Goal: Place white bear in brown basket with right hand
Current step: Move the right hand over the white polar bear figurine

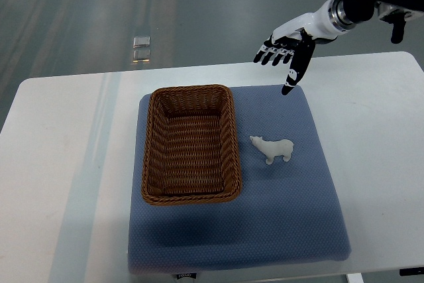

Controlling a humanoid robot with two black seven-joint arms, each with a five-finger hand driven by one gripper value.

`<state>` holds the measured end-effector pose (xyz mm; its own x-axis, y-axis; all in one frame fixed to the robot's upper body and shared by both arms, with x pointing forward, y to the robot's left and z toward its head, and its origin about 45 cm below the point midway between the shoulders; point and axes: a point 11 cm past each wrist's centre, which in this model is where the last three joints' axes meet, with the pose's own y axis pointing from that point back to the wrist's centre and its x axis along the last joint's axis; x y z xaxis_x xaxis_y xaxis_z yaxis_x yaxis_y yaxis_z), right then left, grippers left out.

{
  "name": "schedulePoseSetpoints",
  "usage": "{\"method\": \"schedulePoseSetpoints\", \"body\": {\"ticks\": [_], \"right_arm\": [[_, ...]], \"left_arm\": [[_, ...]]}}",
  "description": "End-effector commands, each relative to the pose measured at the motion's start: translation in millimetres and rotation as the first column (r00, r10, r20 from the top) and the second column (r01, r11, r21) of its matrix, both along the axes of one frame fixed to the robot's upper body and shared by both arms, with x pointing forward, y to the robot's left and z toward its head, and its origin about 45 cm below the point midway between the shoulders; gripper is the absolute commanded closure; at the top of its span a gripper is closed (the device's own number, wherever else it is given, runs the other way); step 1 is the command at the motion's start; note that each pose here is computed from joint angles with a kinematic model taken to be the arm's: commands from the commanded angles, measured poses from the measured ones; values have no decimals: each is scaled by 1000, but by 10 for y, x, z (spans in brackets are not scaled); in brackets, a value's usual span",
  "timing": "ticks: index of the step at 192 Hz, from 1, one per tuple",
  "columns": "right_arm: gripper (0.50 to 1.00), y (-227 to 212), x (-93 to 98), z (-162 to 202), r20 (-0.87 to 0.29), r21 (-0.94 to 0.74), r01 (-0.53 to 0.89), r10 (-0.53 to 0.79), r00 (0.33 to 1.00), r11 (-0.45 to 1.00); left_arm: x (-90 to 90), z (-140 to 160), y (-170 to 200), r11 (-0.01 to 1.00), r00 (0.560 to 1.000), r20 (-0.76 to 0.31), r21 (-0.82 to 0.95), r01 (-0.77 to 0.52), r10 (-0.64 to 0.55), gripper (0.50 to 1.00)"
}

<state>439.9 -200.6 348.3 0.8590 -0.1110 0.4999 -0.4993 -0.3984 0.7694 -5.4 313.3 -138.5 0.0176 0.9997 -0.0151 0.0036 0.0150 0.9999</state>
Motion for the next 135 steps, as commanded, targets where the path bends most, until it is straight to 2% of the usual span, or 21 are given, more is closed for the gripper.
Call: {"method": "schedulePoseSetpoints", "body": {"ticks": [1, 47, 80, 135], "right_arm": [[576, -29, -106, -122, -14, 23, 4, -4, 1000, 1000], [579, -108, -308, -502, -31, 14, 8, -7, 999, 1000], [579, -136, -366, -794, -31, 26, 45, -45, 999, 999], [581, -123, -428, -1066, -8, 13, 41, -41, 999, 999]], "left_arm": [[-5, -1, -15, 1000, 1000, -1, -4, 1, -1, 500], [-6, -1, -15, 1000, 1000, -1, -4, 2, -2, 500], [2, 0, -9, 1000, 1000, 0, -2, 4, -4, 500], [-7, 0, 7, 1000, 1000, -2, 2, 4, -4, 500]]}}
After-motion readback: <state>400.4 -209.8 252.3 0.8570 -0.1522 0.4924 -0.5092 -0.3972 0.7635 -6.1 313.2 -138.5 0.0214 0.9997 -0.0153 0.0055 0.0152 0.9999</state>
